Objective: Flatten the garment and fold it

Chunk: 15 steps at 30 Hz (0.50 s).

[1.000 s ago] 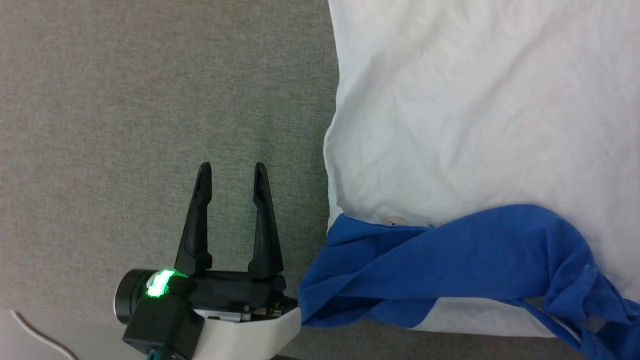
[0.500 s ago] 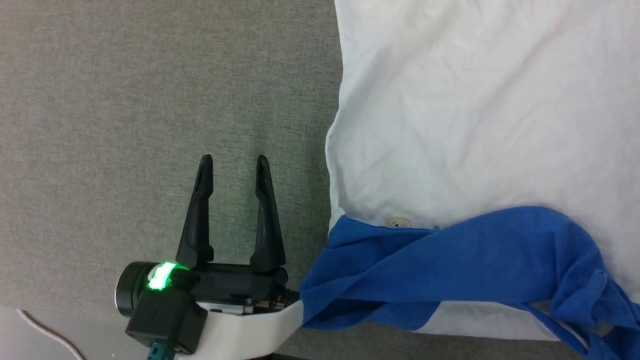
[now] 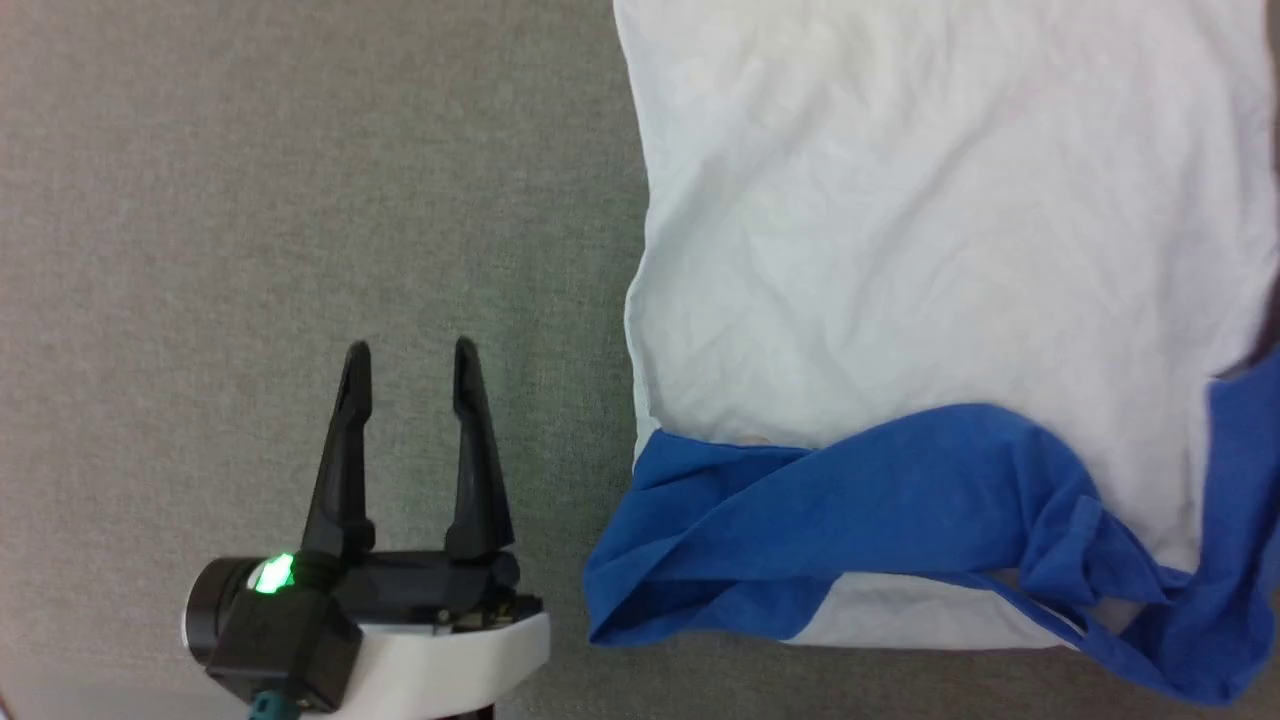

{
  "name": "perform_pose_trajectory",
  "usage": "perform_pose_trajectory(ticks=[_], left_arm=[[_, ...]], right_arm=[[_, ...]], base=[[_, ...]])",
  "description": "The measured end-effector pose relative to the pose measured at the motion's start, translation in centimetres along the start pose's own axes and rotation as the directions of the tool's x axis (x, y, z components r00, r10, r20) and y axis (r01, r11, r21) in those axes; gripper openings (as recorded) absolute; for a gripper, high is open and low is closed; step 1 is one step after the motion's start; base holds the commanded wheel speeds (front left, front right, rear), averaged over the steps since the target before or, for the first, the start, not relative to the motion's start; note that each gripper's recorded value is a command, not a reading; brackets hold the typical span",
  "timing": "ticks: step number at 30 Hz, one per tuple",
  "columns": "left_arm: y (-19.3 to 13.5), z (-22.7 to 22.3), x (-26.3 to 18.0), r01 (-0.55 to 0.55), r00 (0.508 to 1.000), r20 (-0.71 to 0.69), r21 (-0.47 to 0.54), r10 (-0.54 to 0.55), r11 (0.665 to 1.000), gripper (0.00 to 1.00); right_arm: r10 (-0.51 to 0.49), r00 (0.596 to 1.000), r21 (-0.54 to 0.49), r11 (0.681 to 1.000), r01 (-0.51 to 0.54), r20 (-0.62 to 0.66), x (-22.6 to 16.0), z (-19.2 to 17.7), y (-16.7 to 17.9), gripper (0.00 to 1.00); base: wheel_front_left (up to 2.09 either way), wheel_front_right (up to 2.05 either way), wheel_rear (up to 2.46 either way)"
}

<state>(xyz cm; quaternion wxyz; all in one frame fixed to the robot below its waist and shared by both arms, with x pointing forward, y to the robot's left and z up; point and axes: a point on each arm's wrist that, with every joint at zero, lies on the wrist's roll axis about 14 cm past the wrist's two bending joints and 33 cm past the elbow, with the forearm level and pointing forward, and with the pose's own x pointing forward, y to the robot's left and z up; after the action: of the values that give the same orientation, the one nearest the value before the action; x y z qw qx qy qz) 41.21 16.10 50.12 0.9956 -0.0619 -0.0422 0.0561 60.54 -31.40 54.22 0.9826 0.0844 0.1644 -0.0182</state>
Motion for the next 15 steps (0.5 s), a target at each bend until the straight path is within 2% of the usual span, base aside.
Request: perform_pose_trajectory(ticks=[6,10,15], left_arm=[[0.9,2.3,-1.7,-0.003,0.999,0.037,-0.006,0.003,1.0,1.0],[1.0,3.6,-2.6,0.008,0.998,0.062,-0.012,-0.008,1.0,1.0],[1.0,4.7,-3.8,0.024,0.997,0.074,-0.03,-0.022,0.999,1.0]], right_arm=[[-0.133,0.983,0.076,0.989,0.124,0.126,-7.0,3.3,-6.1,0.0],[-0.229,0.963,0.131,0.969,0.211,0.142,-11.5,2.4,-9.7,0.0],[-0.349,0.924,0.193,0.928,0.319,0.155,-17.1,0.3,-13.8,0.0]], base=[[0.0,0.0,0.0],[0.0,0.0,0.0],[0.0,0.0,0.0]])
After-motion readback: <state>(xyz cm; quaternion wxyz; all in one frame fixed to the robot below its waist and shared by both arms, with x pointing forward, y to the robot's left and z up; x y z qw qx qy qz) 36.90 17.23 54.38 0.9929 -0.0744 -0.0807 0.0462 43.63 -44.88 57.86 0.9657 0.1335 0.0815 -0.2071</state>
